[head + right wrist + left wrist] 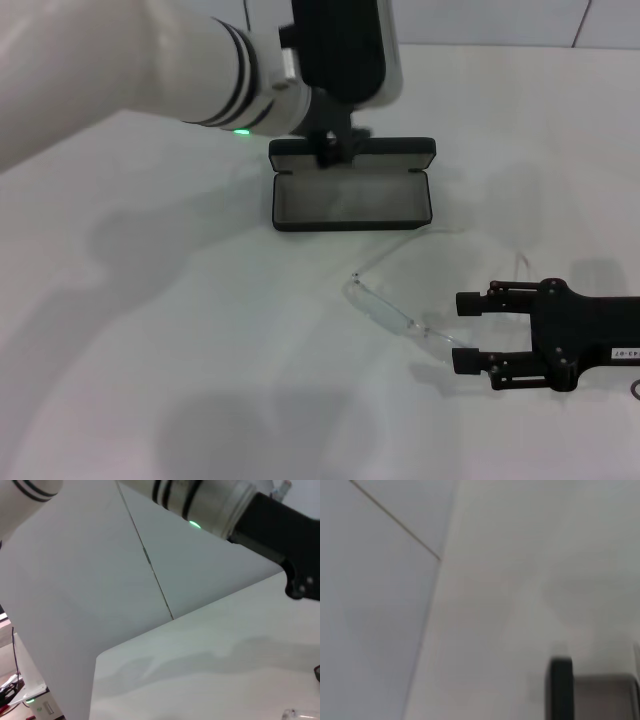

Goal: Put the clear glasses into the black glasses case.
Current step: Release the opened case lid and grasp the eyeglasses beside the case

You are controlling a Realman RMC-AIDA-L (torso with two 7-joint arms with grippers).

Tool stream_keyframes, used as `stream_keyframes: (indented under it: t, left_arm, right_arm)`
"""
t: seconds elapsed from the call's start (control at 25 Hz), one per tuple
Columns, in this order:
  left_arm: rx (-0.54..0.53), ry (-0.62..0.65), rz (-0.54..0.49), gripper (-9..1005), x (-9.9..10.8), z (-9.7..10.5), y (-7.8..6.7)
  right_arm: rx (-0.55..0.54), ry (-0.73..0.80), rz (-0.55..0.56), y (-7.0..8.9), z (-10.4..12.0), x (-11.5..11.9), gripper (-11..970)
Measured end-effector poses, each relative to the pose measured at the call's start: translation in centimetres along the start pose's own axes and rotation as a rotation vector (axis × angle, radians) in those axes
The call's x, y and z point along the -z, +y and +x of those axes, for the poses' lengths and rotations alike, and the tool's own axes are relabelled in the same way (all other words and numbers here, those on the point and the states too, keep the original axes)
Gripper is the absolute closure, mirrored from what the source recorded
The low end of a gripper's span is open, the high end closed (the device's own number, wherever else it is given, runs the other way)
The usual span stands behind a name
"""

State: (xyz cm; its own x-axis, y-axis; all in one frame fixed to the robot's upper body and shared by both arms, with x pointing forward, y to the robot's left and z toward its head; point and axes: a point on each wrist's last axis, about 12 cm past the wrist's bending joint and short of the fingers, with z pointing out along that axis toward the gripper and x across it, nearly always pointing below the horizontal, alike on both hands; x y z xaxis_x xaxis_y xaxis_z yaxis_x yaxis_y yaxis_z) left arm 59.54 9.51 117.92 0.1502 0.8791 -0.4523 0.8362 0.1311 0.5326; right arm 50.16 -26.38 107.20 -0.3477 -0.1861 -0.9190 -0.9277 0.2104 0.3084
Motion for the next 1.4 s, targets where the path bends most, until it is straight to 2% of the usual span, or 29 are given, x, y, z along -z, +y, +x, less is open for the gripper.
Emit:
stream_keyframes:
  t: [0.04,0.08,0.2,0.4,0.56,0.68,0.72,0.76,0.8,0.92,1.0,1.12,1.24,1.4]
  left_arm:
    - [0.0,0.0,0.0,745,0.0,0.0,0.0]
    - [0.049,-0.103,-0.044,745,1.8,-0.3,0.1]
    - [0.113,-0.241,-0.071,743,4.2,-0.2,0.0]
    - [0.26,-0.526,-0.089,737,8.5,2.7,-1.6]
    - [0.343,-0.692,-0.104,733,10.3,6.3,-4.5]
    - [0.399,-0.811,-0.091,729,10.6,8.6,-7.1]
    - [0.429,-0.856,-0.079,728,10.5,9.4,-8.0]
    - [0.46,-0.898,-0.064,727,10.4,10.4,-9.0]
    - [0.478,-0.921,-0.046,726,10.3,11.2,-9.7]
    - [0.558,-0.948,0.022,722,10.0,14.0,-11.7]
    - [0.619,-0.933,0.07,720,9.6,15.7,-12.9]
    - [0.71,-0.904,0.113,716,8.9,17.5,-14.1]
    - [0.781,-0.885,0.112,713,8.6,18.5,-14.9]
    - [0.8,-0.868,0.073,527,8.7,19.5,-15.5]
  right_arm:
    - [-0.001,-0.002,0.0,0.0,0.0,0.0,234]
    - [-0.002,-0.005,0.0,0.0,0.0,0.0,234]
    - [-0.004,-0.015,0.005,0.1,0.0,0.2,234]
    - [-0.009,-0.031,0.009,0.0,-0.5,0.7,235]
    - [-0.021,0.005,0.019,-0.5,-1.9,1.3,236]
    - [-0.081,0.053,0.049,-1.1,-3.8,2.1,237]
    - [-0.081,0.053,0.049,-1.1,-3.8,2.1,237]
    - [-0.121,0.09,0.066,-1.6,-5.6,2.6,237]
    - [-0.122,0.096,0.066,-1.7,-5.9,2.6,237]
    - [-0.132,0.173,0.059,-2.6,-8.8,1.9,238]
    - [-0.138,0.272,0.057,-2.9,-11.6,1.0,239]
    - [-0.135,0.412,0.071,-2.7,-14.4,-0.2,239]
    - [-0.126,0.552,0.091,-2.3,-16.9,-2.1,239]
    - [-0.11,0.805,0.14,-1.6,-20.1,-5.9,239]
